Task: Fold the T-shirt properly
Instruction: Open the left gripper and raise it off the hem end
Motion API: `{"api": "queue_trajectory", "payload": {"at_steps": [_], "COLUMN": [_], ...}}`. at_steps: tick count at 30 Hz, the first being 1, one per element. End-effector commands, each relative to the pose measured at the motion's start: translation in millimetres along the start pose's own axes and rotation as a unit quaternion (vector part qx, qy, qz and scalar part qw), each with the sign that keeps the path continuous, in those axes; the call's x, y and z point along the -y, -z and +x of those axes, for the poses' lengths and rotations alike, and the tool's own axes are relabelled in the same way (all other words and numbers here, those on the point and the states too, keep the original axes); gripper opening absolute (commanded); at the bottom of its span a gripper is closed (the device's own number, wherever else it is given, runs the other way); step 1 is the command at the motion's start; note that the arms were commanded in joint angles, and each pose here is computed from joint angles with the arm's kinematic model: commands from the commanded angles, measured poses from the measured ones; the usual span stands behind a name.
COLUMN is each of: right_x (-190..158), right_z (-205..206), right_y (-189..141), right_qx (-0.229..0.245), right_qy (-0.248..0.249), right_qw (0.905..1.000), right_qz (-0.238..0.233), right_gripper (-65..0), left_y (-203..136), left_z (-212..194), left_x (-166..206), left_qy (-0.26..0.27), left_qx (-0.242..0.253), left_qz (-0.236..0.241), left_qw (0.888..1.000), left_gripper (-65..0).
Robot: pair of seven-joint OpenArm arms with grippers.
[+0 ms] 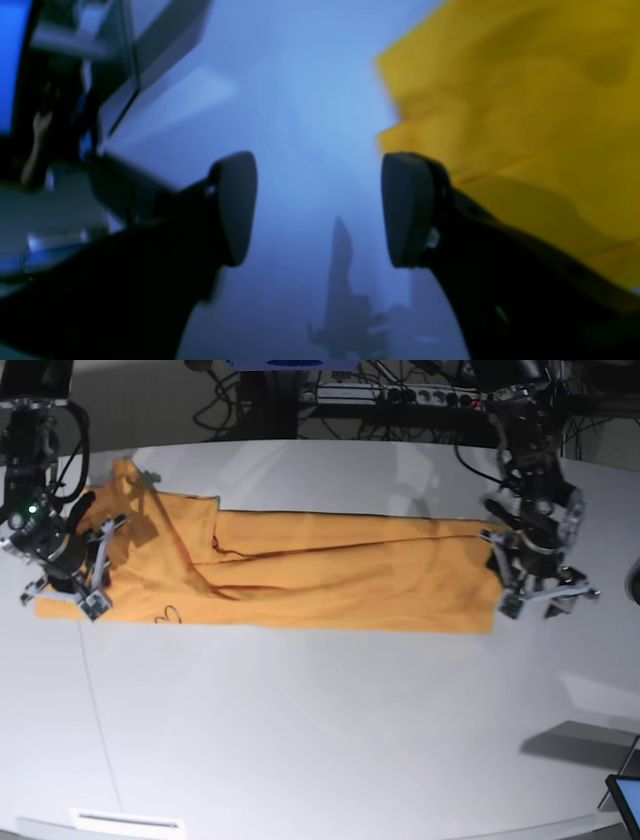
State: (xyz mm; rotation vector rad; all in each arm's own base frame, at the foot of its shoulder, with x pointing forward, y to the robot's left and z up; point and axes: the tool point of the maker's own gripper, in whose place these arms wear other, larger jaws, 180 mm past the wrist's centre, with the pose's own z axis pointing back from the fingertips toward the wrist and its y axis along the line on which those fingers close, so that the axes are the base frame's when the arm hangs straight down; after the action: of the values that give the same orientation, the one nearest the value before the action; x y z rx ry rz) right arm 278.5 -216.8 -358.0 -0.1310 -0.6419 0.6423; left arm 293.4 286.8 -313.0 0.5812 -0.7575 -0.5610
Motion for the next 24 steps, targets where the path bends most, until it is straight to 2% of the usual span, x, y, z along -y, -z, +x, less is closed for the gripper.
{"api": "queue_trajectory", "payload": {"at_steps": [1, 2, 3, 5, 7, 11, 15, 18, 19, 22, 24], "right_x": [7, 4, 1, -6, -9, -14, -23, -24, -26, -28, -29], "right_z": [13, 13, 13, 18, 22, 33, 38, 36, 34, 31, 30], "right_y": [-4, -4, -3, -2, -3, -8, -8, -8, -8, -8, -8], "right_qx": [0.023, 0.024, 0.024, 0.034, 0.04, 0.053, 0.057, 0.056, 0.053, 0.051, 0.049], "right_qy": [-0.001, -0.001, 0.001, 0.006, 0.008, -0.004, -0.017, -0.016, -0.016, -0.016, -0.016], "right_qw": [0.9997, 0.9997, 0.9997, 0.9994, 0.9992, 0.9986, 0.9981, 0.9982, 0.9983, 0.9984, 0.9985], "right_qz": [-0.011, -0.007, -0.004, 0.002, 0.003, 0.004, 0.014, 0.015, 0.018, 0.02, 0.02], "right_gripper": [-55.9, -56.0, -56.0, -56.0, -56.0, -56.0, -56.0, -56.0, -56.0, -56.0, -56.0], "left_y": [-4, -6, -7, -8, -10, -13, -14, -17, -19, -27, -31], "left_z": [-1, -10, -14, -18, -21, -25, -28, -38, -41, -52, -55], "left_x": [-17, -24, -31, -41, -49, -60, -57, -56, -58, -67, -74], "left_qy": [-0.008, -0.013, -0.013, -0.022, -0.03, -0.057, -0.106, -0.153, -0.171, -0.231, -0.242], "left_qx": [0.003, -0.005, -0.007, -0.006, -0.004, 0.005, 0.009, -0.009, -0.008, -0.003, -0.002], "left_qz": [0.023, 0.03, 0.037, 0.043, 0.049, 0.054, 0.034, 0.011, 0.006, -0.002, -0.007], "left_qw": [1.0, 0.999, 0.999, 0.999, 0.998, 0.997, 0.994, 0.988, 0.985, 0.973, 0.97], "left_gripper": [-26.7, -28.2, -32.4, -46.9, -57.6, -64.8, -63.8, -59.1, -56.6, -43.3, -33.9]}}
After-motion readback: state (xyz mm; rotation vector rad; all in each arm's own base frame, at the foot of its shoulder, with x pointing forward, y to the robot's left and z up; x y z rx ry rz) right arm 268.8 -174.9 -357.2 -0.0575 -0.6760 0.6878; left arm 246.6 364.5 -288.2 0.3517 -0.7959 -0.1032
